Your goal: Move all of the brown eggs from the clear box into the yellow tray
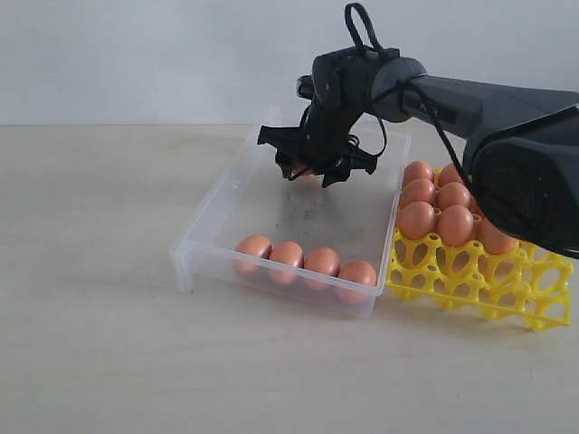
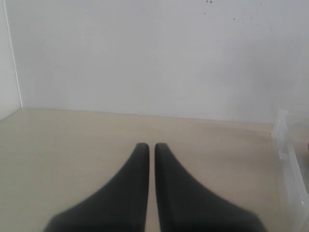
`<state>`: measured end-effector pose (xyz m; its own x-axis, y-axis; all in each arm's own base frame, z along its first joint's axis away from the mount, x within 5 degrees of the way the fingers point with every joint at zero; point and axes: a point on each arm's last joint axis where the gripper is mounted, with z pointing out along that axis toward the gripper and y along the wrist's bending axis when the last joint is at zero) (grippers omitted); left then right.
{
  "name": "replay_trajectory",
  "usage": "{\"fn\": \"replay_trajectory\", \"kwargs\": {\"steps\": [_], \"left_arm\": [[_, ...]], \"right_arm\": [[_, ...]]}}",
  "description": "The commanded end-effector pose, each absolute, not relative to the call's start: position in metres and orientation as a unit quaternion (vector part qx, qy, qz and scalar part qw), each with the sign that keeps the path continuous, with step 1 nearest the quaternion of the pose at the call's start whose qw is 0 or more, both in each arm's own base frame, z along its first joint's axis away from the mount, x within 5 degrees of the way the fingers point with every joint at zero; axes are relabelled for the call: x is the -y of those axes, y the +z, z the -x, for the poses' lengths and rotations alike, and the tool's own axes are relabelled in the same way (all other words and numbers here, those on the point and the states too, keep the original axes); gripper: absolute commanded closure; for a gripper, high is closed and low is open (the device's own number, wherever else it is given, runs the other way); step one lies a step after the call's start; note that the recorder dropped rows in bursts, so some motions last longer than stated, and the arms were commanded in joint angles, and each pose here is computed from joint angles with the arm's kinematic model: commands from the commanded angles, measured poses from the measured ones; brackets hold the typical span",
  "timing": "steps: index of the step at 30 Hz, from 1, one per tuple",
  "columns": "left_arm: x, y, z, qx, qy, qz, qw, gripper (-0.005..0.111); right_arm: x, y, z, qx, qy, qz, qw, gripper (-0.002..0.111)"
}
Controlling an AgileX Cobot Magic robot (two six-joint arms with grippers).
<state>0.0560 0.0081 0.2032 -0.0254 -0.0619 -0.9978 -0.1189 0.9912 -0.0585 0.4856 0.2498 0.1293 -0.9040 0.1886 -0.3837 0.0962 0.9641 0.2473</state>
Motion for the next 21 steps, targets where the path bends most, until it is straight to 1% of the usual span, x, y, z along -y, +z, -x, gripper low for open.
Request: {"fn": "replay_trajectory", "kwargs": {"steps": [1, 5, 7, 11, 14, 18, 21], "left_arm": [[-0.008, 0.202, -0.056, -0.716, 0.018, 0.062, 0.695, 0.103], [-0.008, 0.202, -0.056, -0.716, 0.018, 0.062, 0.695, 0.103], [-0.008, 0.202, -0.056, -0.716, 0.018, 0.062, 0.695, 0.103], [-0.008, 0.202, -0.056, -0.716, 0.018, 0.062, 0.695, 0.103], [-0.008, 0.202, -0.056, -0.716, 0.018, 0.062, 0.695, 0.103], [-0.008, 0.202, -0.056, -0.716, 0.018, 0.062, 0.695, 0.103], [-0.008, 0.202, -0.056, -0.716, 0.018, 0.062, 0.695, 0.103]], "right_arm": [[-0.231, 0.110, -0.495, -0.971, 0.080, -0.088, 0.207, 0.050], [-0.222, 0.110, -0.500, -0.969, 0.086, -0.091, 0.211, 0.050], [-0.220, 0.114, -0.502, -0.970, 0.092, -0.071, 0.214, 0.050], [-0.217, 0.134, -0.508, -0.960, 0.058, 0.066, 0.267, 0.050], [-0.218, 0.138, -0.509, -0.943, 0.030, 0.172, 0.284, 0.050], [-0.219, 0.140, -0.509, -0.897, -0.019, 0.335, 0.287, 0.050], [-0.219, 0.139, -0.509, -0.853, -0.054, 0.436, 0.282, 0.050]]}}
